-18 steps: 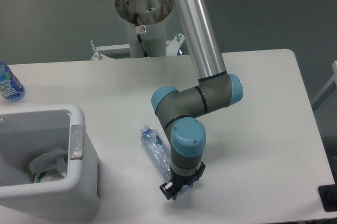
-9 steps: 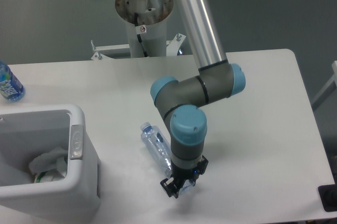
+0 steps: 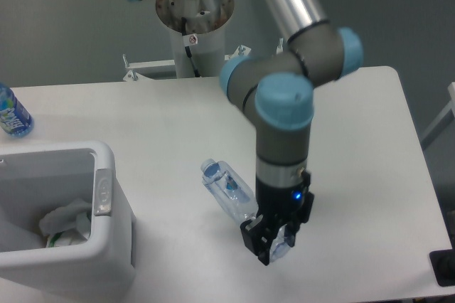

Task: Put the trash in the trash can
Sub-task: 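Lift the bottle and carry it over the white bin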

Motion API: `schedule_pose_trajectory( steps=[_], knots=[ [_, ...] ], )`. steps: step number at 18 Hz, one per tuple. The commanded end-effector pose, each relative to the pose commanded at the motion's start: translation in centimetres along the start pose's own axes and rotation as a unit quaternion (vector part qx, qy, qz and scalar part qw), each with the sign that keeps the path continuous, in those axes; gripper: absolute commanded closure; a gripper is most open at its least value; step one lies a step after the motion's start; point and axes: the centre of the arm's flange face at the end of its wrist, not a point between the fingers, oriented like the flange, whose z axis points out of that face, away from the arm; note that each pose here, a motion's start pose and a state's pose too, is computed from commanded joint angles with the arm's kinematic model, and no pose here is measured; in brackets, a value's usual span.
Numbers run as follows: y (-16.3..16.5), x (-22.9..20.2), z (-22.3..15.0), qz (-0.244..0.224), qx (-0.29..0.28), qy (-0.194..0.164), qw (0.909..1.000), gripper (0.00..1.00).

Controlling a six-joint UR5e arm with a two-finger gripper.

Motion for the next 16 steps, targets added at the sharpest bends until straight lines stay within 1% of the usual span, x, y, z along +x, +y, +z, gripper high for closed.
schedule_pose_trajectory(
  steps=[3,6,8,9,13,16],
  knots=[
    [-1.2,2.6,-5.2,0.019,0.047,0.042,0.9978,0.42],
    [-1.6,4.6,-9.5,0.043,0.082,0.078,0.9926,0.42],
    [-0.9,6.5,-11.4,0.061,0.089,0.101,0.989,0.42],
    [-0.6,7.5,-12.5,0.071,0.094,0.106,0.9873,0.42],
    [1.3,11.7,-14.2,0.11,0.11,0.132,0.979,0.42],
    [2.5,14.1,-14.3,0.132,0.115,0.148,0.9734,0.42]
  ],
)
